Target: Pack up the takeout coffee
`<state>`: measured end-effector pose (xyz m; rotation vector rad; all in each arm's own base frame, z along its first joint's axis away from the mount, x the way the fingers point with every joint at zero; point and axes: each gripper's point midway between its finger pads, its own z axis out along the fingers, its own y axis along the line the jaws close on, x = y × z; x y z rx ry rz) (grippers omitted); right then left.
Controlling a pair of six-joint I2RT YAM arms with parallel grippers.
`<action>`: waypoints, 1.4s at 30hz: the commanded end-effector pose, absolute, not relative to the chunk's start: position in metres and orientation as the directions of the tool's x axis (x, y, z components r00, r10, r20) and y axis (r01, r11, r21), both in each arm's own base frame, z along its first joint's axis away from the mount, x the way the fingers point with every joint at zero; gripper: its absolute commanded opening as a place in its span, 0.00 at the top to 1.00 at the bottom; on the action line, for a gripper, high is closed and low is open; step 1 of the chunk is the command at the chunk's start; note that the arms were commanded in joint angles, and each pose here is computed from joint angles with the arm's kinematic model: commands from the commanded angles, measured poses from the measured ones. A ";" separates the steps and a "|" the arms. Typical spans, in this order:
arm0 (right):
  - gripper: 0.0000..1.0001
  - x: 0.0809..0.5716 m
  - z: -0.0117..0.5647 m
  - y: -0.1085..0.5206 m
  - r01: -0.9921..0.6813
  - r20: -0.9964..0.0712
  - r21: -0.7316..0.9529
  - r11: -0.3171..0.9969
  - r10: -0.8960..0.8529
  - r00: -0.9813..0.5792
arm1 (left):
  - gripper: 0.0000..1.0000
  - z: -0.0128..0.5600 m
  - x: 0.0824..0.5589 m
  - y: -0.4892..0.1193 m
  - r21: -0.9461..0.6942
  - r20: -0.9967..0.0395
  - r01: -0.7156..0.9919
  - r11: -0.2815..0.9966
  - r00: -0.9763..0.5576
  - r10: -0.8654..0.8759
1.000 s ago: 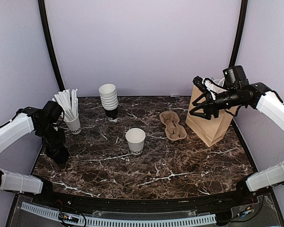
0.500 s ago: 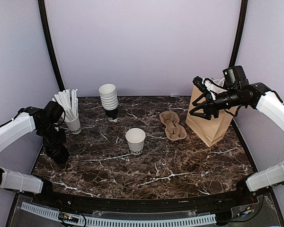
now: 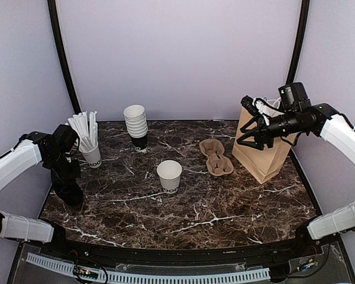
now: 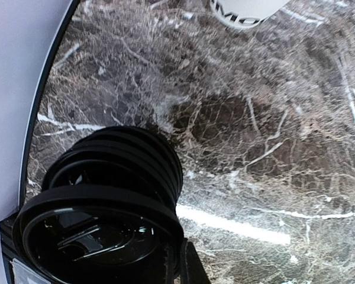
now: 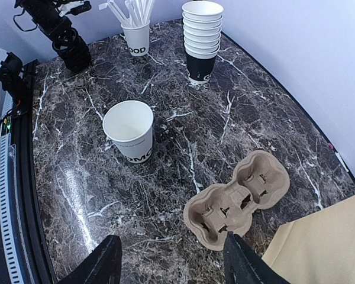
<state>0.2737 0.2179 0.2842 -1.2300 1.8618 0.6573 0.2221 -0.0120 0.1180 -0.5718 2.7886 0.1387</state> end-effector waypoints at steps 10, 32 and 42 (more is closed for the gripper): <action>0.40 0.276 0.288 0.223 -0.927 -0.846 -0.003 0.375 -0.495 -0.198 | 1.00 0.179 0.232 -0.031 -0.111 -0.391 -0.295 0.949 -0.865 -0.315; 0.12 0.262 0.311 0.304 -0.968 -0.887 0.181 0.175 -0.395 -0.238 | 1.00 0.350 0.222 -0.267 -0.627 -0.772 0.723 0.288 -0.626 -0.110; 0.10 0.236 0.358 0.394 -0.960 -0.916 0.277 -0.029 -0.308 -0.255 | 1.00 0.391 0.210 -0.299 -0.546 -0.832 0.838 0.007 -0.542 -0.114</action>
